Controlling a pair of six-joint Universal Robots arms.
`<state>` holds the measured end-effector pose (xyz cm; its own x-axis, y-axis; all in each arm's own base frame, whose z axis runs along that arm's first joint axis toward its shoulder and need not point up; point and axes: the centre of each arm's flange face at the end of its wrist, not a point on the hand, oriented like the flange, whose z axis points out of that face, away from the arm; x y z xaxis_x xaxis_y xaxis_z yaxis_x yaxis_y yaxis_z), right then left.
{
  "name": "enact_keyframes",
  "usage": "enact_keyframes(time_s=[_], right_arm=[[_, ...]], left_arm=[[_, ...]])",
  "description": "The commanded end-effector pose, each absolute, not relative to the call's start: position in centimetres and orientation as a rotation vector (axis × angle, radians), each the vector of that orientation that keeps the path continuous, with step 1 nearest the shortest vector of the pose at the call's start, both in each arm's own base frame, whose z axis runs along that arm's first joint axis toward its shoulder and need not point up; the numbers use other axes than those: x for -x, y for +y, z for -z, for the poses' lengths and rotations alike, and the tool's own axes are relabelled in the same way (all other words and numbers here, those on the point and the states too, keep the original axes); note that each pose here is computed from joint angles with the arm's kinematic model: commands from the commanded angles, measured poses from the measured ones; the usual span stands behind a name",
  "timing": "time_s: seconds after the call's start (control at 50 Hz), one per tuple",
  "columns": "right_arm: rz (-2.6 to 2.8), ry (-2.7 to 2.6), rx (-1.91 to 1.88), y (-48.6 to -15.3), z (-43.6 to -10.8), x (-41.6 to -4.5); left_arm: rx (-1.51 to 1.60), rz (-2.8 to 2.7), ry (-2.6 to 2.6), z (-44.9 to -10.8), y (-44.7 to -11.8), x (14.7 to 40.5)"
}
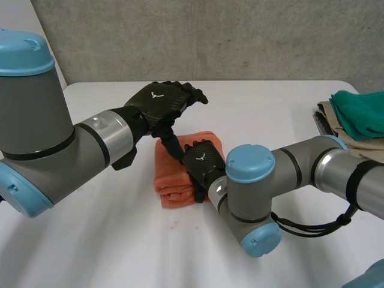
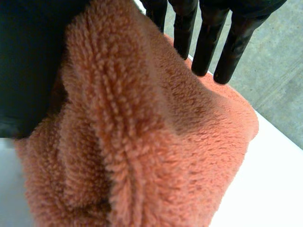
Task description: Fold the laundry.
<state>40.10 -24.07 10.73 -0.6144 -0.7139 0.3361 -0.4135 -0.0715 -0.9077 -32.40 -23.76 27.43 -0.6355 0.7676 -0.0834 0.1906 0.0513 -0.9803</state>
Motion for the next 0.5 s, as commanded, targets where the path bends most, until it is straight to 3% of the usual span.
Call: enact_keyframes(time_s=[0.02,0.2,0.34,0.5], right_arm=[[1.762,1.947,1.244,-24.5,-10.4,-40.4],[1.847,1.959,1.175,-26.6,-13.0,-38.9],[1.915,2.055,1.183,-30.7,-14.4,-33.9],[1.959,2.156,1.409,-35.1,-13.2,-27.0]], left_arm=[[0.957,-1.616,-1.867,-27.4,-23.7,32.4],[0.957,-1.613,-1.867,-27.4,-23.6,32.4],[0.947,-1.627,-1.851,-28.1,-23.3,32.3],[0.915,-1.620,-1.847,-28.5,-23.2,32.2]])
